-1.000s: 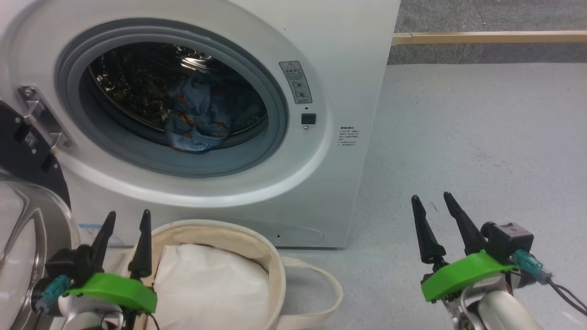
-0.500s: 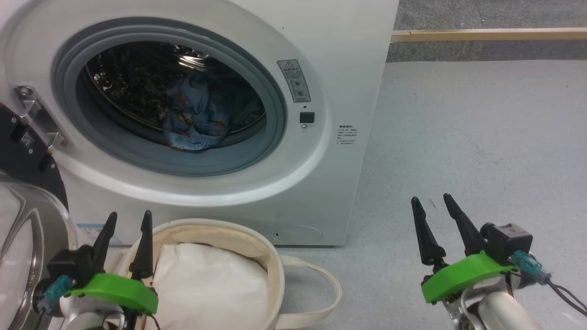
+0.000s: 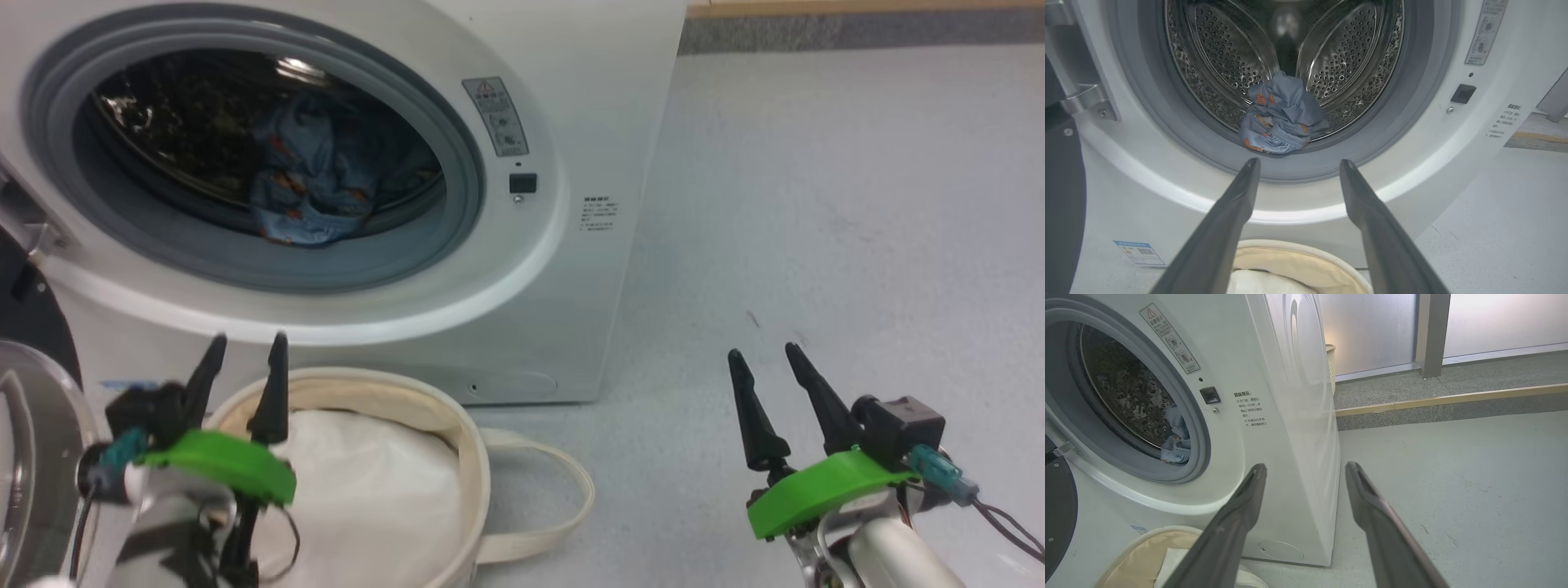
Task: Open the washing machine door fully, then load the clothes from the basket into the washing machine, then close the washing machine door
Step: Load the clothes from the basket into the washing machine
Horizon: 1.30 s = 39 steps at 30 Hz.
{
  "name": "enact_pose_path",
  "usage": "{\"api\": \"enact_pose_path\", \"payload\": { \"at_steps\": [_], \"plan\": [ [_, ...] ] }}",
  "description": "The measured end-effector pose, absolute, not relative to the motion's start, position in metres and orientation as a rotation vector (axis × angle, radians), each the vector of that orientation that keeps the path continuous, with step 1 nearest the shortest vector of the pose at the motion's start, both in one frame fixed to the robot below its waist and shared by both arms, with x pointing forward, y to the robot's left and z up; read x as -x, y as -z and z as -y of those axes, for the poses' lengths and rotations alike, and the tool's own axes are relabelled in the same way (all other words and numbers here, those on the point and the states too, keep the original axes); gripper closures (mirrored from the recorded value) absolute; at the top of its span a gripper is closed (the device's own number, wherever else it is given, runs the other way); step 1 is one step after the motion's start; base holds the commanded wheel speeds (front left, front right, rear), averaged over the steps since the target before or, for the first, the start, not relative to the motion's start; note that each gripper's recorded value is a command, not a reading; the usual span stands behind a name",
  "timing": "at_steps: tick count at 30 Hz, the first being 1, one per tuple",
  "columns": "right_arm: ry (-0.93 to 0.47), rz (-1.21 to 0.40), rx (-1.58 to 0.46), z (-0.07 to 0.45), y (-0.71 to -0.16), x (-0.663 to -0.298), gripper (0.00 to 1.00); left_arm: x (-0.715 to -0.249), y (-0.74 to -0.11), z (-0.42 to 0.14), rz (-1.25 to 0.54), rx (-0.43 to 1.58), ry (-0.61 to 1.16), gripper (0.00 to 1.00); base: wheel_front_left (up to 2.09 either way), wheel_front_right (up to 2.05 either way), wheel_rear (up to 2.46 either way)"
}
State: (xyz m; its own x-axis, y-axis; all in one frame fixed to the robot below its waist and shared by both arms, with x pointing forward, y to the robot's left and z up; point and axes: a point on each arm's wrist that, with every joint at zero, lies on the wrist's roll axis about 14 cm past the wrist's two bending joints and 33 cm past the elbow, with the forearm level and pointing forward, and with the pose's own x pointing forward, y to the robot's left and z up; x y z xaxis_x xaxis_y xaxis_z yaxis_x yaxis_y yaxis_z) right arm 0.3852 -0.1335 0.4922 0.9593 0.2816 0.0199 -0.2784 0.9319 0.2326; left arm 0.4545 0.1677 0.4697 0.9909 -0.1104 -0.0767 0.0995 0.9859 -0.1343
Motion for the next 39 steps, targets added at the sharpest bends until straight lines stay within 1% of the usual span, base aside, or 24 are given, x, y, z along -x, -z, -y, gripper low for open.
{"api": "enact_pose_path", "payload": {
  "at_steps": [6,14,20,30,39],
  "plan": [
    [-0.274,-0.025,-0.223,0.138,-0.485,-0.398,0.0,-0.501,-0.472,-0.149,-0.093,0.125,0.148,0.0,0.0,0.0,0.0],
    [-0.228,-0.038,-0.193,0.154,-0.473,-0.421,0.0,-0.559,-0.443,-0.145,-0.175,0.107,0.157,0.0,0.0,0.0,0.0],
    [-0.194,-0.063,-0.176,0.164,-0.455,-0.438,0.0,-0.598,-0.425,-0.137,-0.191,0.099,0.17,0.0,0.0,0.0,0.0],
    [-0.176,-0.12,-0.189,0.162,-0.424,-0.453,0.0,-0.622,-0.383,-0.13,-0.257,0.108,0.178,0.0,0.0,0.0,0.0],
    [-0.179,-0.142,-0.187,0.159,-0.408,-0.462,0.0,-0.641,-0.361,-0.137,-0.307,0.005,0.18,0.0,0.0,0.0,0.0]
  ]
}}
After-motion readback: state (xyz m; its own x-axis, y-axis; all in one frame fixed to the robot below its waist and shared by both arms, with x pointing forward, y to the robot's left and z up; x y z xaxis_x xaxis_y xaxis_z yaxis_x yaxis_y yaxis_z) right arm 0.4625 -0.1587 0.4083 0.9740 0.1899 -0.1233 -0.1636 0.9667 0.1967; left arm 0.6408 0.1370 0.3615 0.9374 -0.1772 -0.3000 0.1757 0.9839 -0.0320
